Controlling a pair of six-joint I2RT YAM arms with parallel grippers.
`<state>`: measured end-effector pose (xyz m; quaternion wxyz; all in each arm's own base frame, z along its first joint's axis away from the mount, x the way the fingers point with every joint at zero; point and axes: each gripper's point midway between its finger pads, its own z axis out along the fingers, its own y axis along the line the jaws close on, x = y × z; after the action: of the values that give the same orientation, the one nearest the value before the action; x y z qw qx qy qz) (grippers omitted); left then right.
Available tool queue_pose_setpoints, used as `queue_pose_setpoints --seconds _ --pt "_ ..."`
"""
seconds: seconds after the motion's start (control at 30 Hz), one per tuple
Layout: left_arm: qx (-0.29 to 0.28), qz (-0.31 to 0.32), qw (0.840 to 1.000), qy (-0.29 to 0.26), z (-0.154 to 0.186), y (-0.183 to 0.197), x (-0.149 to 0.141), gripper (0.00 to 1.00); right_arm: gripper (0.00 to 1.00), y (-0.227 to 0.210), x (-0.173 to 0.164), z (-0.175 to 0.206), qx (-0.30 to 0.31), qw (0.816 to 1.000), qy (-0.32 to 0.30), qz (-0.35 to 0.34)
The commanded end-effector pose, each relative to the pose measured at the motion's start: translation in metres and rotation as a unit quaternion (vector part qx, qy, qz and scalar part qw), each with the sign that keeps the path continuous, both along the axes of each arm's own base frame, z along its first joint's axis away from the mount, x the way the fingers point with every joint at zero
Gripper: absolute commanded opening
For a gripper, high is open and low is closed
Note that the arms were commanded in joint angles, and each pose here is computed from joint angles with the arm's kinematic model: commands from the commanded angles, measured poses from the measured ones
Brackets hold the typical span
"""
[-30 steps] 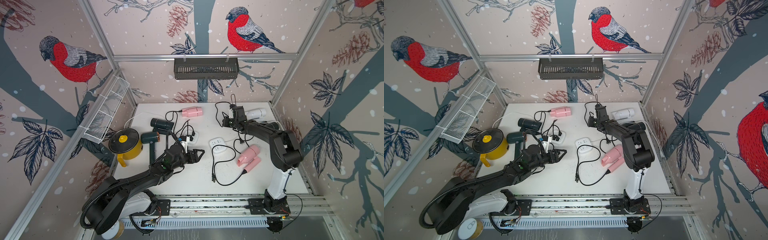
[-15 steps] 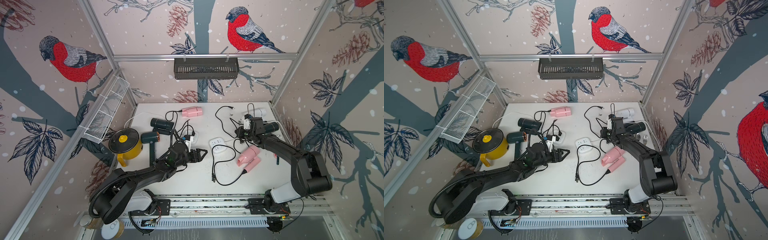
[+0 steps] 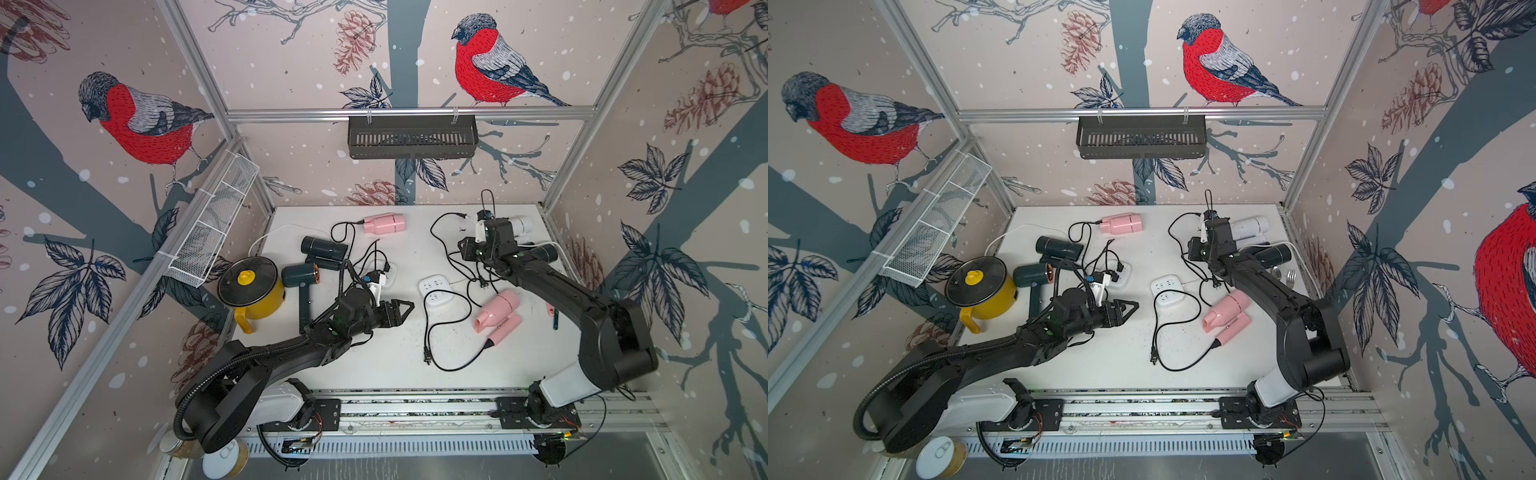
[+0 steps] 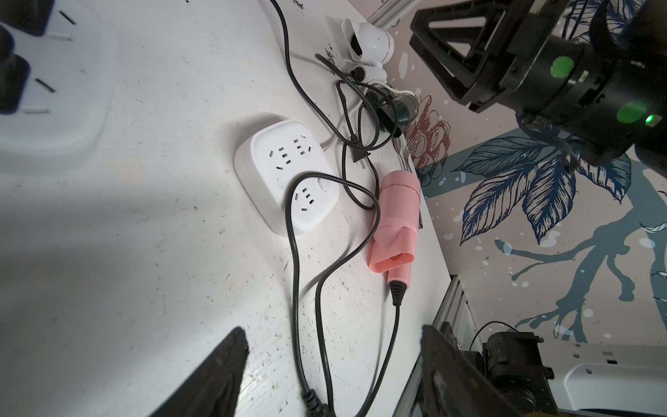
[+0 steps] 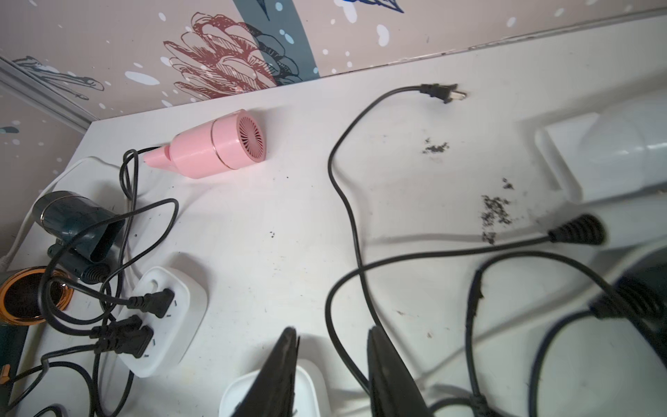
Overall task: Charge the blow dryers
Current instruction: Adjust the charging cable at the center of the board, then pick up the plug from the center of the board.
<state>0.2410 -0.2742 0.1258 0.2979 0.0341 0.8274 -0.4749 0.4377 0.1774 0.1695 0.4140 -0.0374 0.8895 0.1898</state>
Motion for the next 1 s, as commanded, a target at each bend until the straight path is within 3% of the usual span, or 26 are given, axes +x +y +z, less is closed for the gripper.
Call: queue_pose_setpoints --seconds 0.0,0.3,0.43,0.73,0.83,0.97 --pt "-0.011 0.002 1.000 -0.020 0.010 -0.001 0.001 0.76 0.33 0.012 0.020 -0.009 -0.007 1.000 0.009 0.009" --pt "0.006 0.010 0.999 -0.037 0.020 0.009 -0.004 0.89 0.33 0.024 0.078 -0.062 -0.050 0.998 0.043 0.004" --pt "0.011 0.016 0.999 -0.043 0.024 0.012 -0.003 0.97 0.38 0.023 0.088 -0.085 -0.063 0.996 0.056 -0.003" --pt "0.020 0.006 0.999 -0.043 0.022 0.008 -0.002 0.97 0.42 0.027 0.090 -0.131 -0.071 0.993 0.095 0.012" --pt "0.025 0.010 0.999 -0.039 0.019 0.009 -0.001 0.97 0.37 0.029 0.091 -0.141 -0.074 0.992 0.104 0.013" --pt "0.015 0.016 0.999 -0.027 0.018 0.009 -0.001 0.98 0.20 0.033 0.093 -0.133 -0.074 0.993 0.096 0.014"
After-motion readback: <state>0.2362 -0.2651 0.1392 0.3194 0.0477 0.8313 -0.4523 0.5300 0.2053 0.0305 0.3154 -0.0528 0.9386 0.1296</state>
